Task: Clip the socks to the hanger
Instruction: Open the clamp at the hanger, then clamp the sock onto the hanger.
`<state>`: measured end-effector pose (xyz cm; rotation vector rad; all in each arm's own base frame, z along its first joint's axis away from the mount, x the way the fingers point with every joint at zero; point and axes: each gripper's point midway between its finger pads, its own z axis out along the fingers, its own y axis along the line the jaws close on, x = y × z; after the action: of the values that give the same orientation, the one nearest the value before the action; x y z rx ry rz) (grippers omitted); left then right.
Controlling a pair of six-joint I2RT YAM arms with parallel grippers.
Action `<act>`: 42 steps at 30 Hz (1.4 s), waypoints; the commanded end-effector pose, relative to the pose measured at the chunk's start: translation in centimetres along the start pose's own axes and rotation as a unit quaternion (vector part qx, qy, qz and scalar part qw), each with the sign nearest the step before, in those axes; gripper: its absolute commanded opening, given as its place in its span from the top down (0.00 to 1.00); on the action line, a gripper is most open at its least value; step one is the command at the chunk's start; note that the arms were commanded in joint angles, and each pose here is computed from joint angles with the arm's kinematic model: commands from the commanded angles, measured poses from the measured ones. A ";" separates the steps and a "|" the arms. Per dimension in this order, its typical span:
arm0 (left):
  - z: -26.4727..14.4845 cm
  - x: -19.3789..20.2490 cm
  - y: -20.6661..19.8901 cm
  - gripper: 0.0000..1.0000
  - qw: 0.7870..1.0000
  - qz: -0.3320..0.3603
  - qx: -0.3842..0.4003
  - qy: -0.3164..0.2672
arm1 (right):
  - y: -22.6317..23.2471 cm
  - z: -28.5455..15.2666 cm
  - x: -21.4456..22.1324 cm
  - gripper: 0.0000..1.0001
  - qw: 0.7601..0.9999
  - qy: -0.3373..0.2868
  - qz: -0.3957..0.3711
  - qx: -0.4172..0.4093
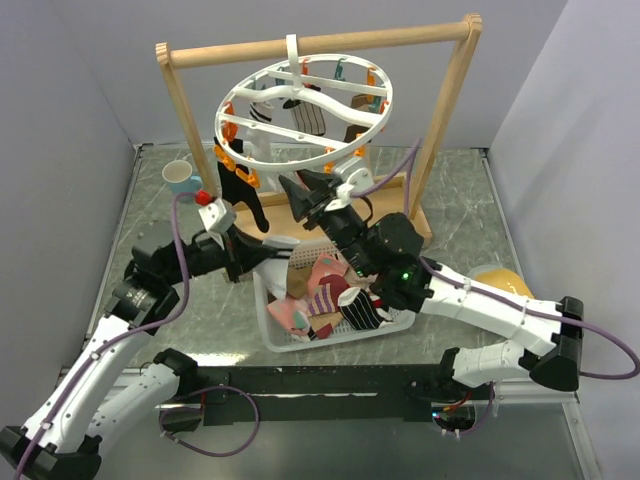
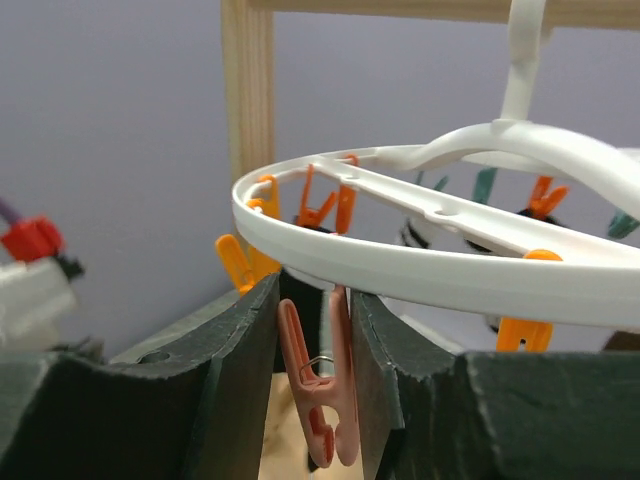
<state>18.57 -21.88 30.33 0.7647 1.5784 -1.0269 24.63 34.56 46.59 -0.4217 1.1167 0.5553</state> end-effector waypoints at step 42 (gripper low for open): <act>1.9 -11.7 -3.1 0.99 0.993 0.019 0.090 -0.069 | 3.7 -1.6 -1.4 1.00 0.890 -0.007 0.407 -0.204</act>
<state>20.23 -24.43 40.40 0.8030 1.4301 -1.1455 23.30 35.38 46.63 -0.1871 1.1785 1.4461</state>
